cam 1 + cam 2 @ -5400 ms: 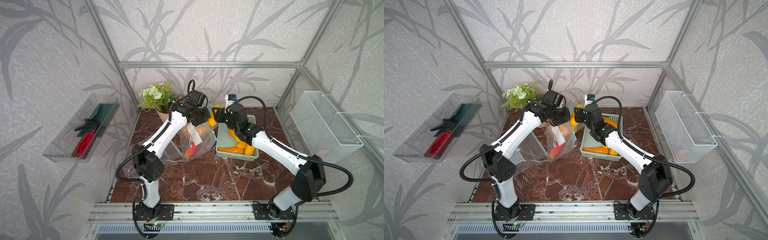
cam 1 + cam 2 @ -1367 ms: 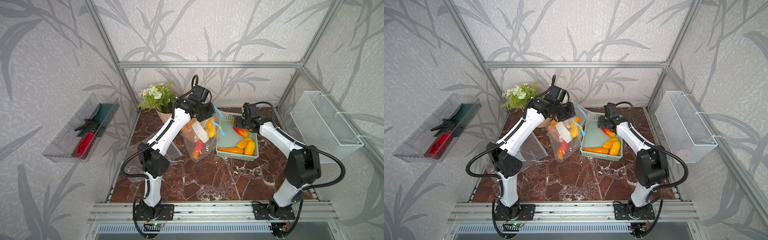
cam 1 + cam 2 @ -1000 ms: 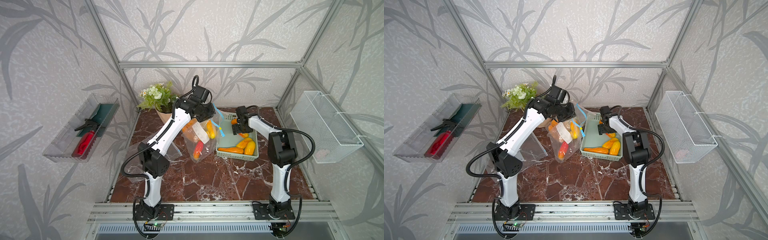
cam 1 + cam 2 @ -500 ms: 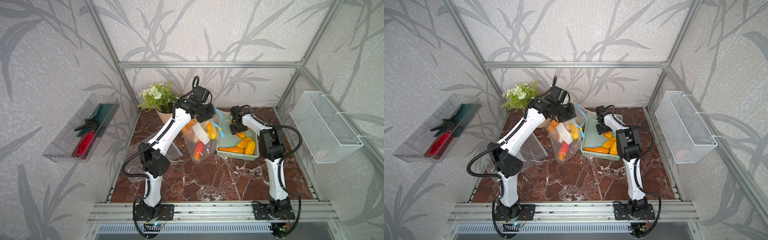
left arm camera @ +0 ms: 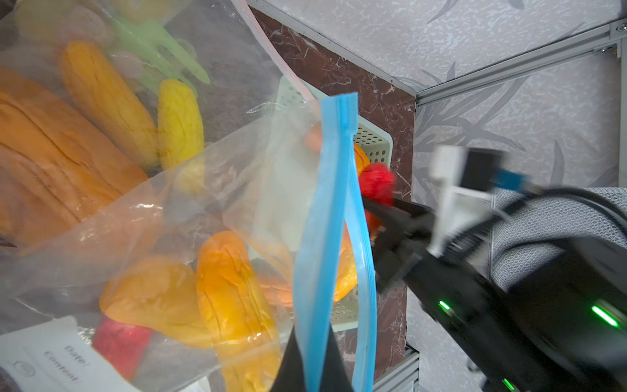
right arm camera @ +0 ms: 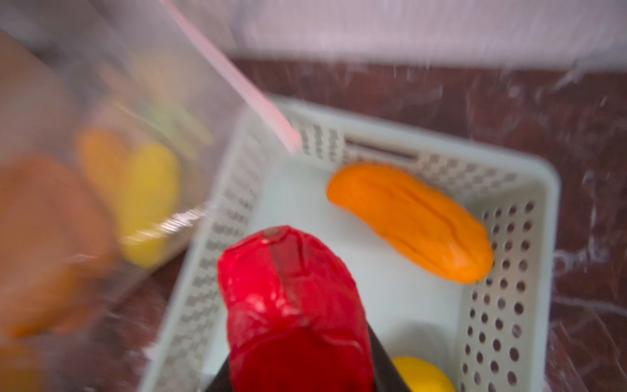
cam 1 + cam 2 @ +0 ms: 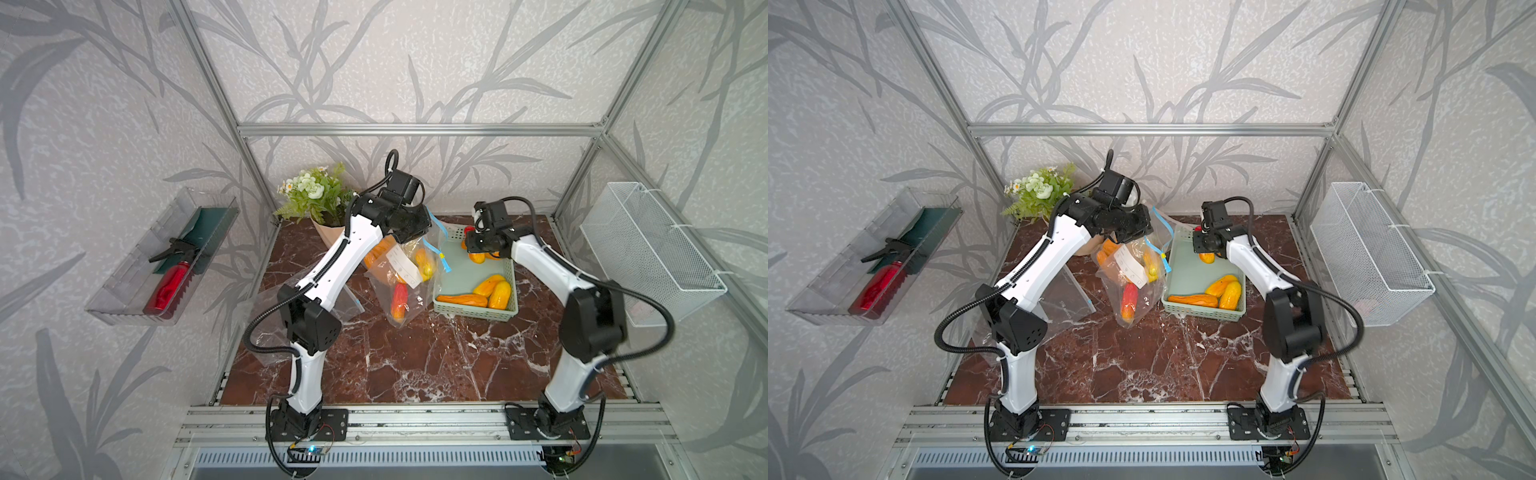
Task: Place the mango in a zip-top bag and seal the zipper
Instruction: Pick up the mango from the basket, then place the mango in the zipper food storage bag.
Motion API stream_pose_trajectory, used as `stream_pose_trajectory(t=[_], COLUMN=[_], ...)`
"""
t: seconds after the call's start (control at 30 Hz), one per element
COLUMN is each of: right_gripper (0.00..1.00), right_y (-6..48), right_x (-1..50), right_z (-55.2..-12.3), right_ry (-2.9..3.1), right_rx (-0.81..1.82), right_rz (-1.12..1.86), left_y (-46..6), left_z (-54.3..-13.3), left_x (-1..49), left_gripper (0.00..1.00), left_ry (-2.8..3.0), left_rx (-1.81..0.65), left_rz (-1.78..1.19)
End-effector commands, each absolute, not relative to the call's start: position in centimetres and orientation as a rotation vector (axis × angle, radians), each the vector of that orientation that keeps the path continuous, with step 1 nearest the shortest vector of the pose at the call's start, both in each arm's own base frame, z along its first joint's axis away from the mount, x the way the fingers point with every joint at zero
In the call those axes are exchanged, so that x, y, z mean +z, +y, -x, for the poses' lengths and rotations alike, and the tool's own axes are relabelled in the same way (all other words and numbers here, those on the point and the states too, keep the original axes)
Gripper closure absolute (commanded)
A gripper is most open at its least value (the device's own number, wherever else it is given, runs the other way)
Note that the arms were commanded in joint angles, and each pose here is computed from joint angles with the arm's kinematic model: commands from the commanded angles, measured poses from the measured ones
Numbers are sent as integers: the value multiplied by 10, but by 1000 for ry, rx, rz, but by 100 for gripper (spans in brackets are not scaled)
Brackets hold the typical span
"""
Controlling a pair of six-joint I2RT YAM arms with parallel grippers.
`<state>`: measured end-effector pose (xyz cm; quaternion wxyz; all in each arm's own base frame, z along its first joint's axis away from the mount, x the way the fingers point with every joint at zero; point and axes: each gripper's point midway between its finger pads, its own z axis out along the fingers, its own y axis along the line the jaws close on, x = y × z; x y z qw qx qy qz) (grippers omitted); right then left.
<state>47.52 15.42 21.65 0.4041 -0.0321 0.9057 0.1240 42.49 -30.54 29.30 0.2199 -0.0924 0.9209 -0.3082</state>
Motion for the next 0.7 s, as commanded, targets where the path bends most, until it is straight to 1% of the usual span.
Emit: stream_pose_trajectory(t=[0.0, 0.13, 0.27, 0.47, 0.57, 0.67], right_gripper=[72, 72, 71, 71, 72, 70], right_y=[188, 211, 242, 283, 287, 279], right_x=[310, 353, 362, 350, 330, 307], right_z=[-471, -456, -451, -446, -438, -429], right_ry=[1932, 1791, 1756, 1794, 1858, 1931], right_rx=[702, 908, 1066, 1153, 1137, 1044], right_rz=[6, -8, -15, 0, -1, 16], left_y=[-307, -306, -307, -306, -306, -305], left_z=[-425, -425, -425, -426, -428, -430], left_x=[293, 292, 293, 293, 294, 296], left_gripper=[100, 100, 100, 100, 100, 100], left_ry=[2555, 2555, 2554, 2550, 2540, 2528], left_rx=[-836, -829, -832, -829, -826, -830], left_rz=[248, 249, 250, 255, 257, 265])
